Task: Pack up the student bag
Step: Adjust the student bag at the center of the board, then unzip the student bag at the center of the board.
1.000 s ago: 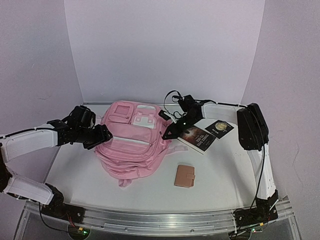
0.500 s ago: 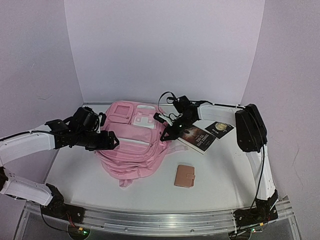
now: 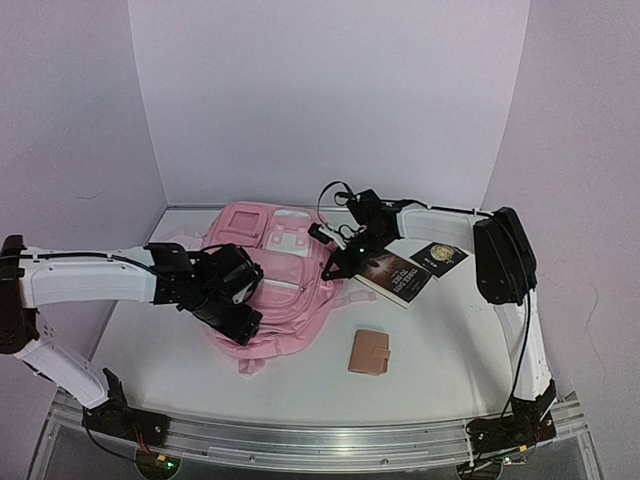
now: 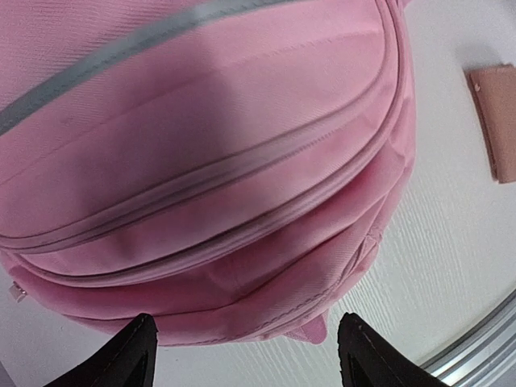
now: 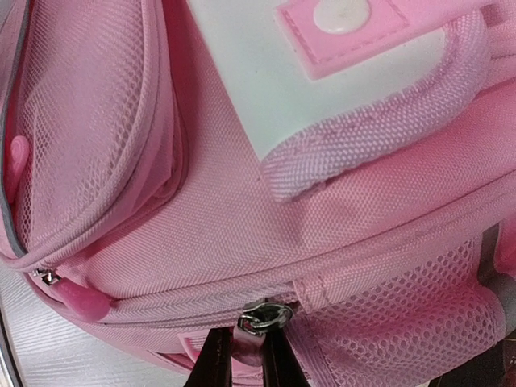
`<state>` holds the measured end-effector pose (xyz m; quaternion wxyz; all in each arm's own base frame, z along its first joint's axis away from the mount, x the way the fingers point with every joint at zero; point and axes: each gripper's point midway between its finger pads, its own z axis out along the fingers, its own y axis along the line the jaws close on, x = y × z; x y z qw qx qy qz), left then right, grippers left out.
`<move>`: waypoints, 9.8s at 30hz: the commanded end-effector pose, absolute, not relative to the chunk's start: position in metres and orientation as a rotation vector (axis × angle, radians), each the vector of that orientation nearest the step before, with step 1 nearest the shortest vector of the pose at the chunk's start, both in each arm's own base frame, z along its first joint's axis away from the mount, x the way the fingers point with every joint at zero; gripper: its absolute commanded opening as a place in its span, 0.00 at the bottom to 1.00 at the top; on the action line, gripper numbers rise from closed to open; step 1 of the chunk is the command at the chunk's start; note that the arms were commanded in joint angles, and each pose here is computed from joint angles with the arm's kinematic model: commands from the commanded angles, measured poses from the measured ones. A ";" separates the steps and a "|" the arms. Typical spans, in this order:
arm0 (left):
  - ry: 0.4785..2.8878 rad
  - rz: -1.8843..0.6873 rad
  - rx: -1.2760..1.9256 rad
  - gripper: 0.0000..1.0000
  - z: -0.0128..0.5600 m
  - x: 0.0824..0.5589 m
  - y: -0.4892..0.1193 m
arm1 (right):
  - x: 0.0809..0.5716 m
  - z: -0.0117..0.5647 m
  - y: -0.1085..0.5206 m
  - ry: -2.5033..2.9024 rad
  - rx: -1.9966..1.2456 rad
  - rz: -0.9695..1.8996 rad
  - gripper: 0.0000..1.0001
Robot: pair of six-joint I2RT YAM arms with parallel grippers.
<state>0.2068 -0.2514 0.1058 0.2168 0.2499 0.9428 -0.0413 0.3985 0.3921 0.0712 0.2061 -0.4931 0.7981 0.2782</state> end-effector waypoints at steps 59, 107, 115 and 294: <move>2.537 0.033 0.237 0.00 0.059 0.265 -0.280 | 0.349 0.085 0.391 2.527 -1.121 0.980 0.00; 2.394 -0.300 0.190 0.51 0.145 0.257 -0.302 | 0.292 0.139 0.382 2.444 -0.755 1.476 0.55; 2.407 -0.397 0.369 0.57 0.159 0.246 -0.351 | 0.345 0.137 0.358 2.429 -0.728 1.273 0.60; 2.510 -0.494 0.071 0.00 0.106 0.227 -0.324 | 0.474 0.113 0.369 2.487 -0.251 1.172 0.00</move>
